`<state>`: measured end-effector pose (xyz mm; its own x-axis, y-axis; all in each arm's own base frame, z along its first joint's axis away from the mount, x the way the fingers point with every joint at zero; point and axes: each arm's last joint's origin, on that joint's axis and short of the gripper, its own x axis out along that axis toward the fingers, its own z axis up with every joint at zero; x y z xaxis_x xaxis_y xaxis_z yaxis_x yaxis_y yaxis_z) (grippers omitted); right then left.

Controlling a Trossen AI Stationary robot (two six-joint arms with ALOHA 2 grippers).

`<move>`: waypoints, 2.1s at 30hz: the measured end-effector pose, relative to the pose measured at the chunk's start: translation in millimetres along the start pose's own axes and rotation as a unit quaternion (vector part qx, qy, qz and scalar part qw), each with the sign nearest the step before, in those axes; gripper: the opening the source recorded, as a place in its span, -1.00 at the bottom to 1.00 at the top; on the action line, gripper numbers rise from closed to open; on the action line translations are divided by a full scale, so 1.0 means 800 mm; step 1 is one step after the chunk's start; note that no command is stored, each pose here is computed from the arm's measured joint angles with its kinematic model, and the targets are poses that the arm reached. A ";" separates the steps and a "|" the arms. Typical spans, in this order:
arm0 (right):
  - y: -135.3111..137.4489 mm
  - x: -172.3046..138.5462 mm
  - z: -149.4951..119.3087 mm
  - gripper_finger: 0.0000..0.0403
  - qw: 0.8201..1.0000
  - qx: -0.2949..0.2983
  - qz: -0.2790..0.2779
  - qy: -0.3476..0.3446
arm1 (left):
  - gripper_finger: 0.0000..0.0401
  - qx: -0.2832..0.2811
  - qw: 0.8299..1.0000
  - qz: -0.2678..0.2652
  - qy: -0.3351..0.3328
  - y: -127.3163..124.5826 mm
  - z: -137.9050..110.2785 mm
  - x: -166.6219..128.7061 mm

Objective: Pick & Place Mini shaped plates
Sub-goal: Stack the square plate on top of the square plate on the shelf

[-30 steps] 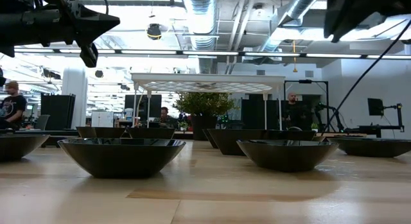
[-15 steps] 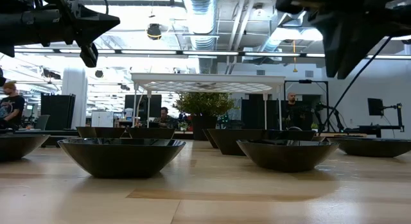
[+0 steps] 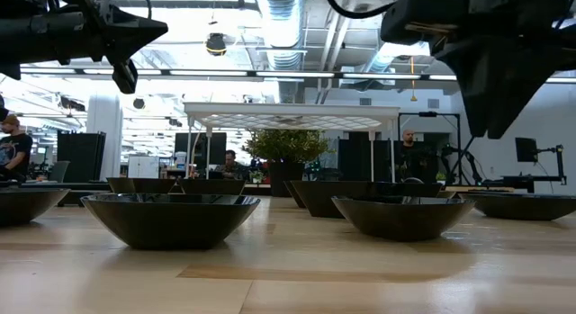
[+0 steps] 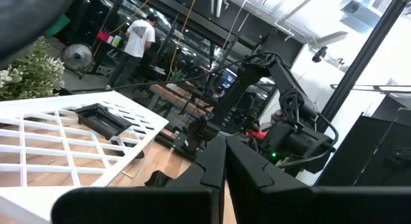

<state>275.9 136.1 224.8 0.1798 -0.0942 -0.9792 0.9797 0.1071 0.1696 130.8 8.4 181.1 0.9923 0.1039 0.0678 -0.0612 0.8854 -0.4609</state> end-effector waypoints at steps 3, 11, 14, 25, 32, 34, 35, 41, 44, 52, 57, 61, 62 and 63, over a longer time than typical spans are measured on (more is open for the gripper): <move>-0.003 -0.002 -0.008 -0.72 1.000 0.004 -0.002 0.011 | -0.94 0.000 1.000 -0.001 -0.002 0.000 0.001 0.000; -0.021 -0.019 -0.034 -0.72 0.999 0.021 -0.002 0.038 | -0.94 0.000 1.000 -0.002 -0.003 0.000 0.001 0.000; -0.028 -0.031 -0.038 -0.72 0.999 0.029 0.010 0.043 | -0.94 0.000 1.000 -0.002 -0.004 0.000 0.001 0.000; -0.053 -0.069 -0.020 -0.72 0.999 0.039 0.038 0.005 | -0.94 0.000 1.000 -0.003 -0.005 -0.001 0.001 0.000; -0.058 -0.087 0.012 -0.72 0.999 0.023 0.047 0.001 | -0.94 0.000 1.000 -0.003 -0.006 -0.001 0.001 0.000; -0.057 -0.090 0.021 -0.72 0.999 0.015 0.052 0.001 | -0.94 0.000 1.000 -0.003 -0.006 -0.001 0.001 0.000; -0.056 -0.091 0.025 -0.72 0.998 0.013 0.055 0.000 | -0.94 0.000 1.000 -0.003 -0.006 -0.001 0.001 0.000; -0.044 -0.081 0.041 -0.72 0.997 -0.009 0.080 0.007 | -0.94 0.000 1.000 -0.003 -0.006 -0.001 0.002 0.000; -0.039 -0.059 0.040 -0.72 0.994 -0.008 0.103 0.026 | -0.94 0.000 1.000 -0.003 -0.006 -0.001 0.001 0.000; -0.047 -0.025 0.035 -0.72 0.993 0.041 0.102 0.038 | -0.94 0.000 1.000 -0.004 -0.007 -0.001 0.002 0.000; -0.045 -0.007 0.036 -0.72 0.988 0.064 0.132 0.039 | -0.94 0.000 1.000 -0.004 -0.008 -0.001 0.002 0.000; -0.052 0.006 0.036 -0.72 0.988 0.089 0.124 0.037 | -0.94 0.000 1.000 -0.004 -0.008 -0.001 0.002 0.000; -0.054 0.009 0.036 -0.72 0.988 0.091 0.122 0.036 | -0.94 0.000 1.000 -0.004 -0.008 -0.001 0.002 0.000; -0.055 0.011 0.036 -0.72 0.988 0.094 0.120 0.037 | -0.94 0.000 1.000 -0.004 -0.008 -0.001 0.002 0.000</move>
<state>236.8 101.9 211.7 0.4090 -0.0160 -0.9124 0.9099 -0.0691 0.4091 130.7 8.3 182.7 0.9909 0.1040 0.0856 -0.0531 0.8858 -0.4611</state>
